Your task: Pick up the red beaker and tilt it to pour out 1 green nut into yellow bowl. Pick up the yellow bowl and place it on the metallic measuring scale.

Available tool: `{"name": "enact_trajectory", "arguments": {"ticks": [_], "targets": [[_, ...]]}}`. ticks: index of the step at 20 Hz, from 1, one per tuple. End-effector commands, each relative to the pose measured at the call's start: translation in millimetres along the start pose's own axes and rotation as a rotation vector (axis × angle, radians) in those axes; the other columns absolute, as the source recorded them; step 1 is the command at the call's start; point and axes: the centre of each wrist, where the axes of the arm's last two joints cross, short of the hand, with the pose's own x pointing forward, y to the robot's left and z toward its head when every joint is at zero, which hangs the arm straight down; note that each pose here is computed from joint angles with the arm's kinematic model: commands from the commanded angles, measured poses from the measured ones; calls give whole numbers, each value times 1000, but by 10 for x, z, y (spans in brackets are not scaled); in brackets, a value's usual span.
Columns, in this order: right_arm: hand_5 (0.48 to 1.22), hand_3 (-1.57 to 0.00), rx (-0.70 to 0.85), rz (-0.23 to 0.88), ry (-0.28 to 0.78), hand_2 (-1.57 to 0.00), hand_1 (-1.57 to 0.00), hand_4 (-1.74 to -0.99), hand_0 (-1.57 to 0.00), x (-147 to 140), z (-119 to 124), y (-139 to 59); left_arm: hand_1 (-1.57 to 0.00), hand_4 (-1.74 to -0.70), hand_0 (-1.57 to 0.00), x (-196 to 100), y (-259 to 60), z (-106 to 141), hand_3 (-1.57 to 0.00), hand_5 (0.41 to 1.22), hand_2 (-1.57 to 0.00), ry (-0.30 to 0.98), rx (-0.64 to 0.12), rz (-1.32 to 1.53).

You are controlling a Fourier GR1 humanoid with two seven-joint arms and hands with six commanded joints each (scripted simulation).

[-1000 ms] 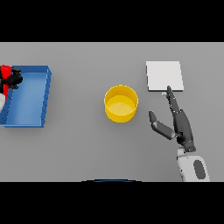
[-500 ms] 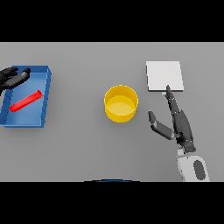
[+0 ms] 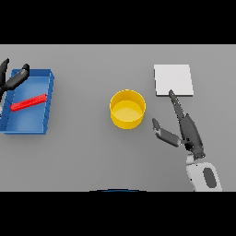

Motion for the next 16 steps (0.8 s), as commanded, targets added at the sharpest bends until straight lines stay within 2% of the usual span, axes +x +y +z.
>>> {"name": "enact_trajectory", "arguments": {"ticks": [1,3,6,10,13,16], "targets": [[717,1,58,24,-14,1,1,-1137,1,36,-38,18,-24,-713,-27,5,-23,2,-19,685,-23,-4,3,1],[728,1,167,147,-27,1,1,-1172,1,58,-172,-52,-15,-713,-17,18,-23,3,-12,683,-14,-10,-1,10],[704,1,338,426,-75,1,1,-1216,1,223,-390,-121,-7,-720,-8,23,-26,2,-6,667,-7,-23,-11,29],[702,1,557,696,-207,1,1,-1232,1,375,-677,-14,-2,-715,-3,-16,-15,27,-2,669,-2,-33,-23,23],[706,1,691,834,-241,1,1,-1216,1,414,-807,41,-1,-713,-1,-9,-86,26,0,680,-1,-22,-36,29],[705,1,805,919,-285,1,1,-1212,1,452,-942,123,0,-719,0,-33,-35,11,0,684,0,-20,-30,42]]}}
